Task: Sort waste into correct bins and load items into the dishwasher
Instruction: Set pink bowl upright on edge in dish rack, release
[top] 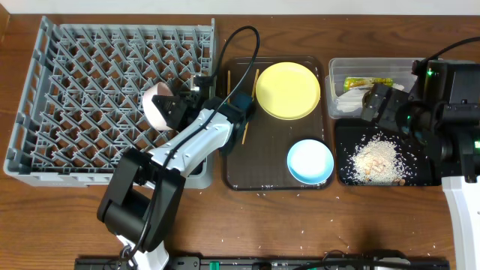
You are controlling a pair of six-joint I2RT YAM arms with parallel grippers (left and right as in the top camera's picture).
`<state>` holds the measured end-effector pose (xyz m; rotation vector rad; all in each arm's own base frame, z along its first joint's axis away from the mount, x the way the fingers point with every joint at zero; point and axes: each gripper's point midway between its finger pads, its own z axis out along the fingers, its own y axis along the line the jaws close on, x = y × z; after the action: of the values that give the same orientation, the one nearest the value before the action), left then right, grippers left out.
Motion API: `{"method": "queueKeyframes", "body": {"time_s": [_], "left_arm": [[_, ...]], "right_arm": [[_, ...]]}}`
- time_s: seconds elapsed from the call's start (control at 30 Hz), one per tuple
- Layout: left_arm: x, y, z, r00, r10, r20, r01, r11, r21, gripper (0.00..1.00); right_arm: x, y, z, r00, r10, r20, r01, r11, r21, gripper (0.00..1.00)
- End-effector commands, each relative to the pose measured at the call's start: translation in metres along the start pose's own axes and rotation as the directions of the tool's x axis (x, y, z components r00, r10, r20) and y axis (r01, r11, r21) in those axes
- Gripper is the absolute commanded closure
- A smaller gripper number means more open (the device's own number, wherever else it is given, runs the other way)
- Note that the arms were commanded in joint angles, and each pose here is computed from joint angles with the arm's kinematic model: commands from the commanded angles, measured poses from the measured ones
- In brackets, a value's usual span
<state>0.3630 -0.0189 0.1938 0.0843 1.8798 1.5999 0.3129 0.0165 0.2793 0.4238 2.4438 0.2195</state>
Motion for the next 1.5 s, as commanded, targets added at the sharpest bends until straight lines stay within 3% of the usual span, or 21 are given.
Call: {"method": "queueKeyframes", "body": {"time_s": [0.0,1.27,1.47], "left_arm": [[-0.003,0.008,0.001,0.999,-0.004,0.034,0.006,0.998,-0.056,0.93],[0.007,-0.009,-0.018,0.995,0.029,0.101,-0.024,0.999,-0.048,0.93],[0.006,-0.028,-0.036,0.995,-0.027,0.100,0.022,0.998,0.055,0.83]], "right_arm": [[-0.001,-0.004,0.000,1.000,0.018,0.003,-0.018,1.000,0.012,0.01],[-0.001,-0.004,0.000,1.000,0.017,0.003,-0.017,1.000,0.012,0.01],[-0.001,-0.004,0.000,1.000,0.017,0.003,-0.017,1.000,0.012,0.01]]}}
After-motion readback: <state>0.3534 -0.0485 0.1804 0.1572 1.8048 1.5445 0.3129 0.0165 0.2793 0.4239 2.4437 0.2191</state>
